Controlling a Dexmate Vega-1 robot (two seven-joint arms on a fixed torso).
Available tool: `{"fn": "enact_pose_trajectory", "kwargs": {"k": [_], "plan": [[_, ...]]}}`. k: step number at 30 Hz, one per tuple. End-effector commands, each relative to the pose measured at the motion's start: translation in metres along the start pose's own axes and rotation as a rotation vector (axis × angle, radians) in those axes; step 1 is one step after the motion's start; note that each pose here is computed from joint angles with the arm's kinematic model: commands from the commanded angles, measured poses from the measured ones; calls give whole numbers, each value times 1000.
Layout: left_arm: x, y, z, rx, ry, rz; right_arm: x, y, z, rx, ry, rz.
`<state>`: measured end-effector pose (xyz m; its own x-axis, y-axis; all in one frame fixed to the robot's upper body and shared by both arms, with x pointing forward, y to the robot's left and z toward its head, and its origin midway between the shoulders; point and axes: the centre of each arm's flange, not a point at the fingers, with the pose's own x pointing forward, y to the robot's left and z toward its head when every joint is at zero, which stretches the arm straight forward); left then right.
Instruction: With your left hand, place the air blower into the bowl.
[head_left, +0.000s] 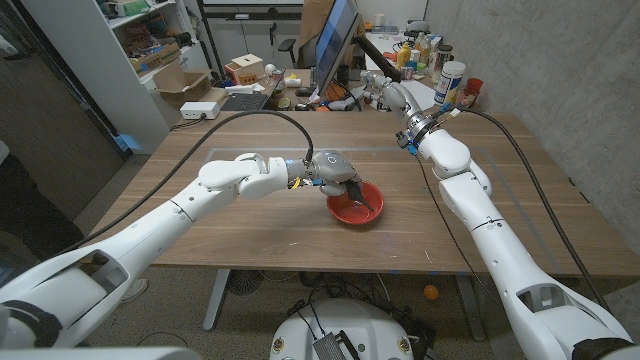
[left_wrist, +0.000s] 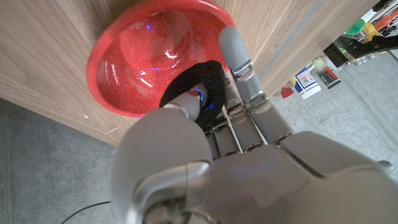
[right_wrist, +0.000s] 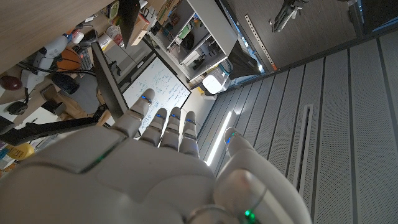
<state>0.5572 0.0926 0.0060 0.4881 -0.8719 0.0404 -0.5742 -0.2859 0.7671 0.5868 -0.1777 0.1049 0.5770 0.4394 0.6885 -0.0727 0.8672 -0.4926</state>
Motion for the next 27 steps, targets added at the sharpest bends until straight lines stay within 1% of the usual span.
{"fn": "enact_pose_trajectory", "kwargs": {"k": [1,6,16,21,27], "plan": [[6,-15,7,-3,-20,-37,4,-8,0,2,21,-33],[7,-19,9,1,-21,-47,9,-14,0,-3,43,-48],[10,-27,10,27,8,-79,16,-24,-1,7,88,-60],[14,-31,11,31,16,-118,21,-28,4,8,91,-54],[19,-28,10,34,31,-181,27,-30,14,-6,69,-51]]}}
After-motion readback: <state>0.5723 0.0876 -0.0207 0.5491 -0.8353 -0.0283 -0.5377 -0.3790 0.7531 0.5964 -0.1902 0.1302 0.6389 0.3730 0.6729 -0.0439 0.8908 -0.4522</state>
